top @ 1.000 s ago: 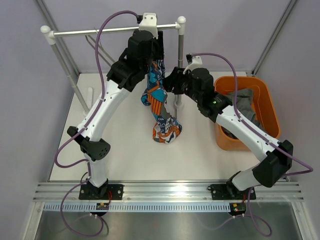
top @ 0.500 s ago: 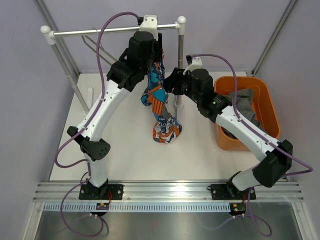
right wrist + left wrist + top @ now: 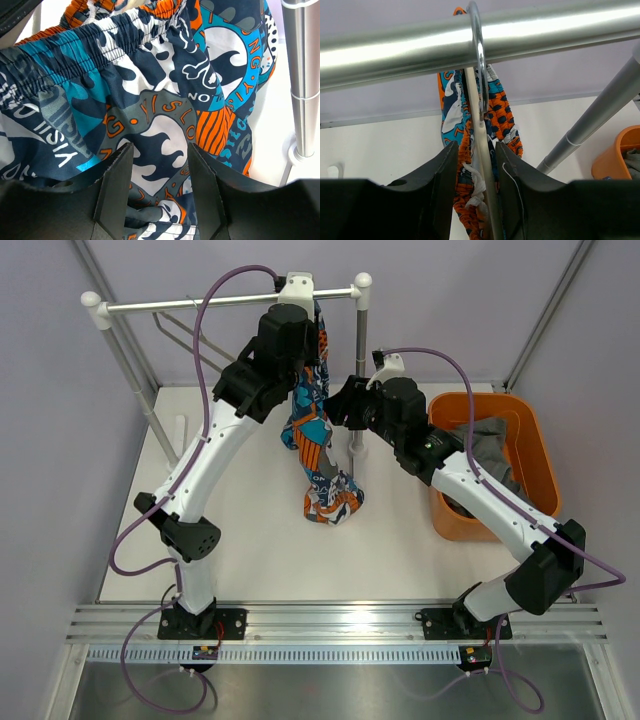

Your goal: Remove the shorts from the hanger

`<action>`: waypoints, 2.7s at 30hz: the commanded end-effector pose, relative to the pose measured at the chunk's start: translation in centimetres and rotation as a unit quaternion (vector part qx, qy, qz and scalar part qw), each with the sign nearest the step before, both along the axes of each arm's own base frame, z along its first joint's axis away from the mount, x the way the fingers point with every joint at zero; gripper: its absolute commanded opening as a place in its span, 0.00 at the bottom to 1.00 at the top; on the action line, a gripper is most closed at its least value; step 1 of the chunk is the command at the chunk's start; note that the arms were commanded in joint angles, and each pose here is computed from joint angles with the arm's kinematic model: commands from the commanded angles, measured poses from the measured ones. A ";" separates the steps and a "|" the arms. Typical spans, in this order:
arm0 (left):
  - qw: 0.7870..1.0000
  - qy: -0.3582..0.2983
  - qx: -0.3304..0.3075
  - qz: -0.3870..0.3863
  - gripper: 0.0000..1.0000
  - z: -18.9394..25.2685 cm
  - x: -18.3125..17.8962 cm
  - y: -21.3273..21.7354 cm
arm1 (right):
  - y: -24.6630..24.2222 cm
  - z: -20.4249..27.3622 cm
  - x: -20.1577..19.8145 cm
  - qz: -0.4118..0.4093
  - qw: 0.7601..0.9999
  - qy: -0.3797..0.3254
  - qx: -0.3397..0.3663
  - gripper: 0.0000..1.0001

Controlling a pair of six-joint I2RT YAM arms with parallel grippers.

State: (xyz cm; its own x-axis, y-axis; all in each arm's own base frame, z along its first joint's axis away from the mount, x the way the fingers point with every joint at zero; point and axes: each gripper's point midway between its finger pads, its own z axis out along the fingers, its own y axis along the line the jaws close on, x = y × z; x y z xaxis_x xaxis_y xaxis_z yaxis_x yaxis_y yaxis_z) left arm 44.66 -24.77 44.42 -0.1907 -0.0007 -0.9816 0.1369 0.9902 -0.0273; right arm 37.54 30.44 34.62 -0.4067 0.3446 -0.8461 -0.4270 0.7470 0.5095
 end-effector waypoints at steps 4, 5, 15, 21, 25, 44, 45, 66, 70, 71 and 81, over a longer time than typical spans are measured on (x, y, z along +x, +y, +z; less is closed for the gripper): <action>1.000 -0.006 0.010 0.026 0.32 0.2 0.4 1.1 | 0.6 1.9 -0.1 0.004 1.000 -0.019 0.019 0.56; 1.000 -0.007 0.011 0.027 0.26 0.3 0.4 1.2 | 0.7 1.9 -0.1 0.005 1.000 -0.019 0.019 0.56; 0.999 -0.048 0.012 0.013 0.00 4.0 -1.1 2.5 | 0.4 2.2 0.0 0.001 1.000 -0.024 0.014 0.56; 0.996 -0.092 -0.002 -0.022 0.00 8.2 -3.4 3.2 | -0.7 3.6 -0.5 -0.010 0.999 -0.043 0.008 0.57; 0.996 -0.085 0.001 -0.039 0.00 8.0 -4.7 3.5 | -1.7 4.6 -0.9 -0.023 0.998 -0.056 0.003 0.58; 0.983 0.017 -0.005 -0.185 0.00 1.5 -13.3 2.6 | -6.7 6.6 -5.8 -0.041 0.996 -0.072 -0.021 0.62; 0.979 0.022 -0.009 -0.202 0.00 1.3 -13.9 2.3 | -6.7 6.3 -6.1 -0.034 0.997 -0.067 -0.024 0.63; 0.937 0.083 -0.041 -0.337 0.00 -4.7 -22.8 1.4 | -1.3 1.7 -10.5 0.042 0.991 -0.001 -0.124 0.64; 0.936 0.077 -0.043 -0.341 0.00 -4.1 -23.5 1.6 | -1.7 0.6 -9.6 0.008 0.988 0.021 -0.152 0.63; 0.935 0.076 -0.044 -0.343 0.00 -3.9 -23.8 1.8 | -1.9 0.1 -9.3 -0.003 0.987 0.026 -0.160 0.63; 0.930 0.083 -0.038 -0.355 0.00 -4.4 -25.1 2.1 | -2.6 0.5 -7.9 -0.047 0.984 0.024 -0.170 0.52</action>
